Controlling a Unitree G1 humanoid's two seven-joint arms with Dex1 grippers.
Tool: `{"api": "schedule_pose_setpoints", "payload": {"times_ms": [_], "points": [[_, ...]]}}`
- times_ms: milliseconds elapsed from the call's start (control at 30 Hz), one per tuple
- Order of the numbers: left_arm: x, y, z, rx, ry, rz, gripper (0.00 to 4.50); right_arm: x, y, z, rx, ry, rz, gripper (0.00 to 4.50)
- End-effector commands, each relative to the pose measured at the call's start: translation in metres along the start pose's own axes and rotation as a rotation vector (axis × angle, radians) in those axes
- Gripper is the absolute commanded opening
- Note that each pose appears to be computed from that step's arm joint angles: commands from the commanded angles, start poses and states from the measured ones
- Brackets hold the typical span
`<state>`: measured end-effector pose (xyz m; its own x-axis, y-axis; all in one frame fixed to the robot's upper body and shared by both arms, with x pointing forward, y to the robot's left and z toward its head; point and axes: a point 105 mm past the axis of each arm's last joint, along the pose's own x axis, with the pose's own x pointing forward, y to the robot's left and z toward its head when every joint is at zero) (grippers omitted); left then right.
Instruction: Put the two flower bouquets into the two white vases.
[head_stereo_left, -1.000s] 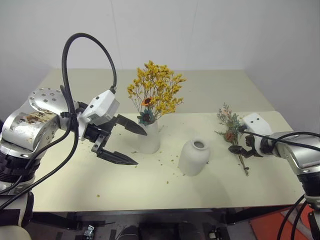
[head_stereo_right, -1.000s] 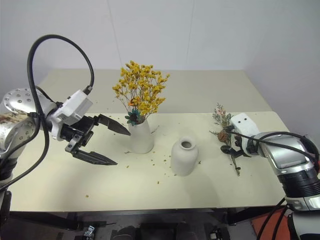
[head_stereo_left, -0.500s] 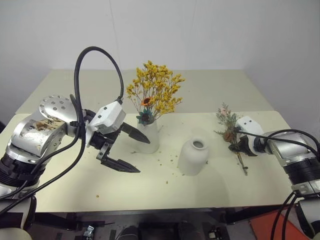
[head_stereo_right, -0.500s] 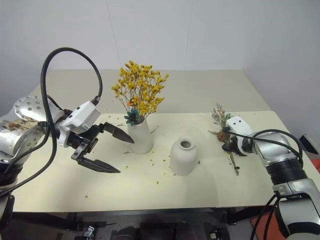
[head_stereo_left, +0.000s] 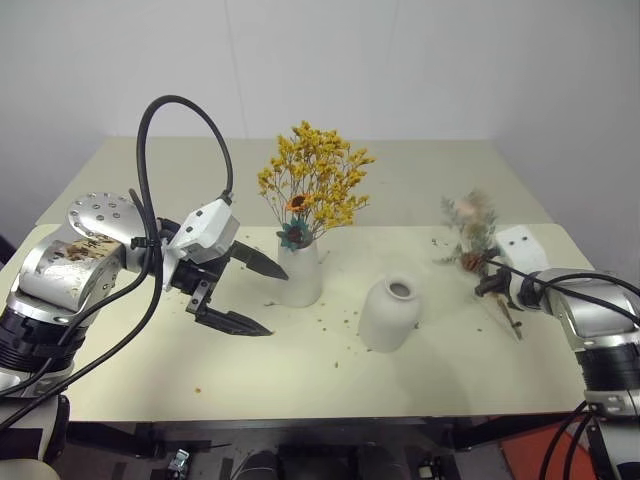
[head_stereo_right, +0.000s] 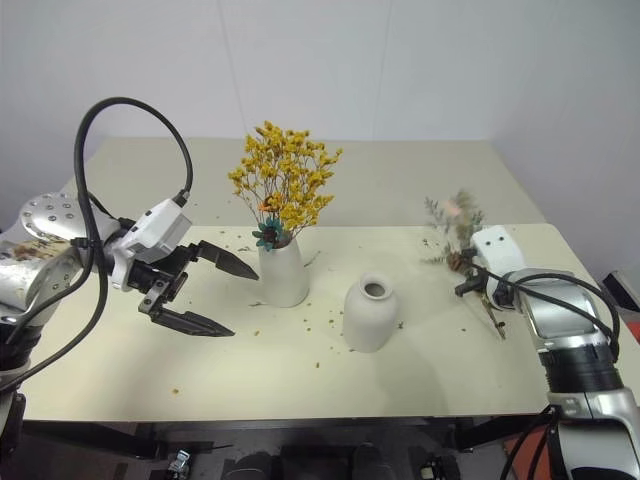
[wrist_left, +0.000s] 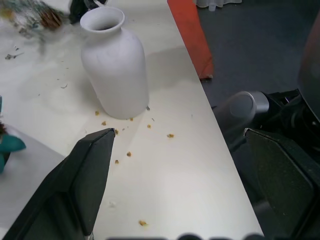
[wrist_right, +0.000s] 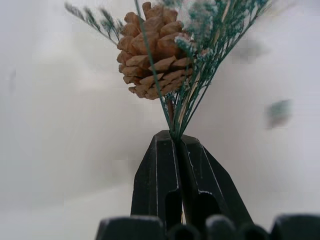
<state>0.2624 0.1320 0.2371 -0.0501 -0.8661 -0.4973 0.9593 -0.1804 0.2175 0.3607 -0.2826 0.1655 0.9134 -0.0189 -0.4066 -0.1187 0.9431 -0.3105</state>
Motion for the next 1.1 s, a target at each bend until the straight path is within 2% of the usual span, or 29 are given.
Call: {"api": "schedule_pose_setpoints", "payload": {"times_ms": [33, 167, 267, 400, 500, 600, 733, 1100], "points": [[-0.002, 0.001, 0.007, 0.051, -0.031, 0.029, 4.50, -0.042, -0.015, 0.054, -0.049, -0.387, -0.169, 0.05], [0.003, 0.005, 0.011, 0.053, -0.050, 0.063, 4.50, -0.081, 0.003, 0.088, -0.003, -0.687, -0.153, 0.05], [0.006, 0.005, 0.014, 0.047, -0.052, 0.076, 4.50, -0.101, 0.017, 0.101, 0.128, -0.840, -0.077, 0.05], [0.008, 0.006, 0.004, 0.031, 0.012, 0.119, 4.50, -0.118, 0.032, 0.107, 0.337, -1.010, 0.064, 0.05], [0.009, 0.006, 0.000, 0.002, 0.027, 0.134, 4.50, -0.128, 0.052, 0.110, 0.337, -1.079, 0.160, 0.05], [0.012, 0.004, -0.005, -0.011, 0.039, 0.140, 4.50, -0.137, 0.060, 0.111, 0.403, -1.128, 0.224, 0.05], [0.016, 0.003, -0.010, -0.027, 0.037, 0.144, 4.50, -0.153, 0.074, 0.115, 0.389, -1.194, 0.298, 0.05], [0.028, 0.005, -0.020, -0.035, 0.011, 0.127, 4.50, -0.157, 0.114, 0.117, 0.398, -1.196, 0.436, 0.05]]}}
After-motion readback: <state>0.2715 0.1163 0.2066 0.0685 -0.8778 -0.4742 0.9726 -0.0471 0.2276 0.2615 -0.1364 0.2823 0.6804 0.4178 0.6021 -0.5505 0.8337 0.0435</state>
